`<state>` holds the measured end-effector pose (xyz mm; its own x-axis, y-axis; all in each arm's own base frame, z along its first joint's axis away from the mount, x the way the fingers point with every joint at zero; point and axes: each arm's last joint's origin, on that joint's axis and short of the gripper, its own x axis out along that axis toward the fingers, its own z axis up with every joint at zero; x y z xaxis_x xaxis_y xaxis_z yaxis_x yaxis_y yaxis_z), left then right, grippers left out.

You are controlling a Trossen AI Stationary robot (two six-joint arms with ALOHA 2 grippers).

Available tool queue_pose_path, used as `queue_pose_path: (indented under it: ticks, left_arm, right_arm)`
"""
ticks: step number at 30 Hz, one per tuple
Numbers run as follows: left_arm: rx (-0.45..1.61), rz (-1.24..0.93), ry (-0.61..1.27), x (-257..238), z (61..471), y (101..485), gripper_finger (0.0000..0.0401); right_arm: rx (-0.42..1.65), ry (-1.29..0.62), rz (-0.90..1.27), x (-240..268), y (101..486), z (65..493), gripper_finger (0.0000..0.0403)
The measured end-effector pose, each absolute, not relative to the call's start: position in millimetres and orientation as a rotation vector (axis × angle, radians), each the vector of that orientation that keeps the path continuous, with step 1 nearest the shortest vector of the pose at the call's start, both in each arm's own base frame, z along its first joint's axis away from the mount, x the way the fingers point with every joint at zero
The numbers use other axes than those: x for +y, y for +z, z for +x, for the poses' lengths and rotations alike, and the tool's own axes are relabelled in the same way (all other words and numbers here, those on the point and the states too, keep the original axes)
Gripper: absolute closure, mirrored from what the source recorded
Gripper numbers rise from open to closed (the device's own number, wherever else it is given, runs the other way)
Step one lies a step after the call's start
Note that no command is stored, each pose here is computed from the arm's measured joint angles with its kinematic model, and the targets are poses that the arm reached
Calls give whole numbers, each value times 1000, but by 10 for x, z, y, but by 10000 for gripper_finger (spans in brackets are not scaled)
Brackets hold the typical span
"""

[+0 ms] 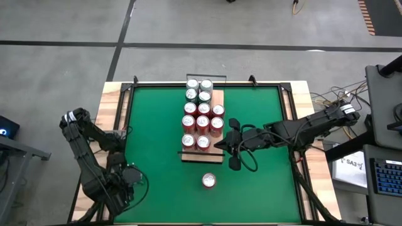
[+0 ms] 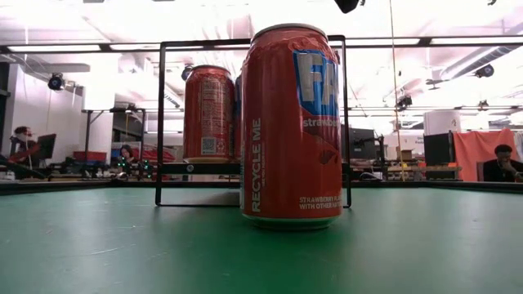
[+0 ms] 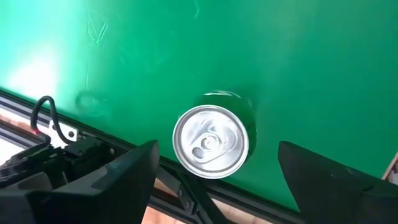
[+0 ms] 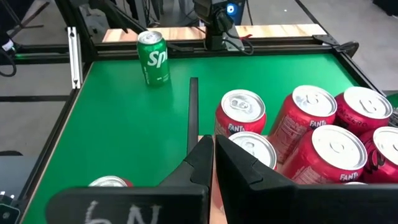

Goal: Place canned beverage on shelf
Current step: Put the green soda can on the shelf and aligned with the other green soda can

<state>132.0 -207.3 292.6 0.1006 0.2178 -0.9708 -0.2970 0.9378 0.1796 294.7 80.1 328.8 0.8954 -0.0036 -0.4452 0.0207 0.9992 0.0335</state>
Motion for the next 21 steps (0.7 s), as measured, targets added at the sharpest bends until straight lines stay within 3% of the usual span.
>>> queue_pose_path:
  ticks: [21]
  left_arm:
    - [1443,-104,449,-2046,1296,2502,87]
  right_arm:
    - [471,-14,35,800,3275,2943,394]
